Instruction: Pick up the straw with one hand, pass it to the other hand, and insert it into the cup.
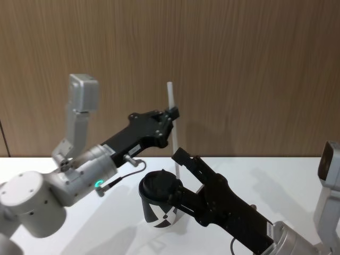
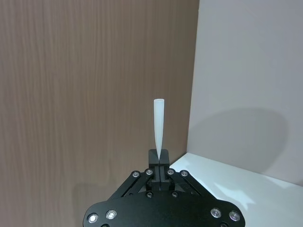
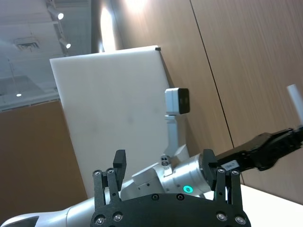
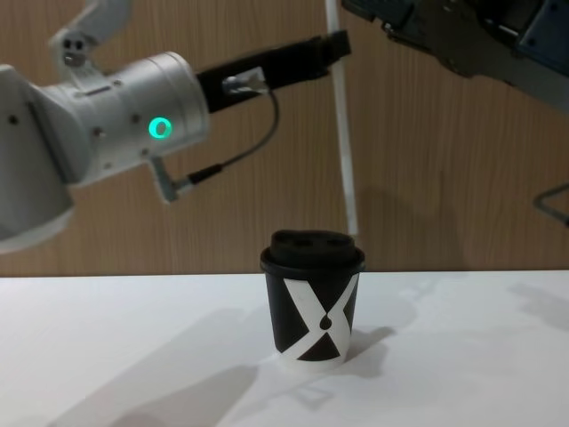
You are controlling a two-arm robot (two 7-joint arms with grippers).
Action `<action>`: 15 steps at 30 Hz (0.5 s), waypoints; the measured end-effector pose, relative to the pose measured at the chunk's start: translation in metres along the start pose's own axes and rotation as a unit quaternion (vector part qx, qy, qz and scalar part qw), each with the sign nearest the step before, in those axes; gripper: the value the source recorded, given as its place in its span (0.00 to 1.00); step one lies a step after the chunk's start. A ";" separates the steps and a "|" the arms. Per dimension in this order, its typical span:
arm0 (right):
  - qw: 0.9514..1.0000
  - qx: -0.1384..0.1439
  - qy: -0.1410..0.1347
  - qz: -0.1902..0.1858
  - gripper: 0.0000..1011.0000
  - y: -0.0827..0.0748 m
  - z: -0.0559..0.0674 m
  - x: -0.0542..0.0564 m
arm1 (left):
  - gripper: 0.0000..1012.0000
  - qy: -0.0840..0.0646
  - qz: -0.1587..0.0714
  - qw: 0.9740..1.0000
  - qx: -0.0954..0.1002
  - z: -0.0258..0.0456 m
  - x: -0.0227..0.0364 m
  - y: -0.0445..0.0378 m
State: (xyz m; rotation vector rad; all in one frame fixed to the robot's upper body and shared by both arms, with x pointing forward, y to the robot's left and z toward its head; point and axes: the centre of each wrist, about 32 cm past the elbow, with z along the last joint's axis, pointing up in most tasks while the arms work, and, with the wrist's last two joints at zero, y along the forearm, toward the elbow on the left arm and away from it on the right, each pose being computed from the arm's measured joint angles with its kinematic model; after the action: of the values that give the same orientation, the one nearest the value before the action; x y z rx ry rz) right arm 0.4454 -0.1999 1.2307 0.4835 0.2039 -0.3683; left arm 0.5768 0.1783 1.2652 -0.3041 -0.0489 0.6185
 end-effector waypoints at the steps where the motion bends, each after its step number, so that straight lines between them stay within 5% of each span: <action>1: 1.000 0.000 0.000 0.000 0.99 0.000 0.000 0.000 | 0.00 0.000 -0.001 1.000 0.000 -0.0015 0.0002 -0.0023; 6: 1.000 0.000 0.000 0.000 0.99 0.000 0.000 0.000 | 0.00 0.002 -0.004 1.000 -0.001 -0.0108 0.0011 -0.0168; 15: 1.000 0.000 0.000 0.000 0.99 0.000 0.000 0.000 | 0.00 -0.001 -0.009 1.000 -0.005 -0.0167 0.0013 -0.0291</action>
State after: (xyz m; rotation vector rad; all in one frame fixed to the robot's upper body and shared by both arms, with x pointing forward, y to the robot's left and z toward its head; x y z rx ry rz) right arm 0.4454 -0.1999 1.2307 0.4835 0.2039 -0.3682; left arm 0.5966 0.1521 1.2578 -0.3127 -0.0570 0.6009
